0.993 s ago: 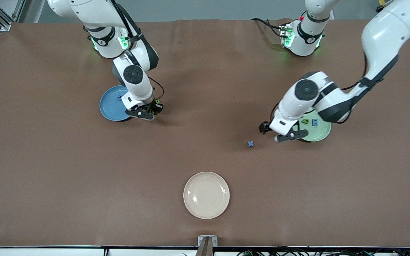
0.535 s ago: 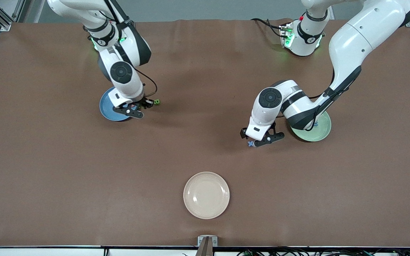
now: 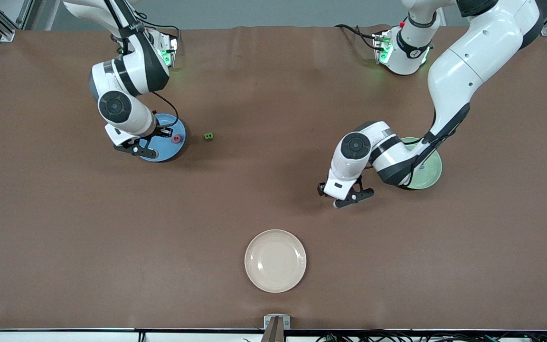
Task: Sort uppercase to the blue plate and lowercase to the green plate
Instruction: 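Grasp the x with the left gripper while the right gripper drops the N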
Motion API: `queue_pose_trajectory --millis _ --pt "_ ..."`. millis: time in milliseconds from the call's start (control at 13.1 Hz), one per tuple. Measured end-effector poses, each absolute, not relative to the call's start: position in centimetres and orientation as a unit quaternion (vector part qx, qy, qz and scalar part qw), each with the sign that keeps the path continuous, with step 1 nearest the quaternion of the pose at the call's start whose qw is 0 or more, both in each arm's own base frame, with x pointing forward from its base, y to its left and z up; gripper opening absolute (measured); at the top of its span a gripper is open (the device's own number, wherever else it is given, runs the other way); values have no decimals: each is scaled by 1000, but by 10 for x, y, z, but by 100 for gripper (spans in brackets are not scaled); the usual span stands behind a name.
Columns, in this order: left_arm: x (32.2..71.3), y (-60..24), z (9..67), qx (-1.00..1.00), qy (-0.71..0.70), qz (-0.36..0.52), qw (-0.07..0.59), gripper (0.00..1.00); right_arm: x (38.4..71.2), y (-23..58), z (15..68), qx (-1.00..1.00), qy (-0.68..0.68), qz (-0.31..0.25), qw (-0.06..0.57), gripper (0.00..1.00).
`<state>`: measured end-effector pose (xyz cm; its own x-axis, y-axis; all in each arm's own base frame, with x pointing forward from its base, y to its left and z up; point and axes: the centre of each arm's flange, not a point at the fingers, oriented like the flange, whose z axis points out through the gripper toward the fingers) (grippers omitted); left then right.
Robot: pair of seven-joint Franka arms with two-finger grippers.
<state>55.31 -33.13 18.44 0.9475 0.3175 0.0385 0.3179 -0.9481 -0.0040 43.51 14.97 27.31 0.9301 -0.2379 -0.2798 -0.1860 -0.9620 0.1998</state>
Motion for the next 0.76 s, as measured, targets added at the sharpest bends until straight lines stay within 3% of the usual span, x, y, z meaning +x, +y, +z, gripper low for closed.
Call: queue_pose_trajectory --millis 229,306,382,535,764 --pt "553 -335 180 -987 -158 -15 2 78 435 139 253 974 -118 -171 94 33" --pt "553 -334 179 -988 -154 -15 2 74 436 135 250 973 -122 -174 95 38" --pt "554 -333 178 -989 -150 -15 2 74 436 133 249 972 -125 -175 95 49" --pt "556 -329 176 -989 -145 -15 4 60 437 133 249 972 -125 -173 94 71" --pt "558 -328 174 -989 -146 -17 -2 54 437 147 251 976 -121 -164 82 100"
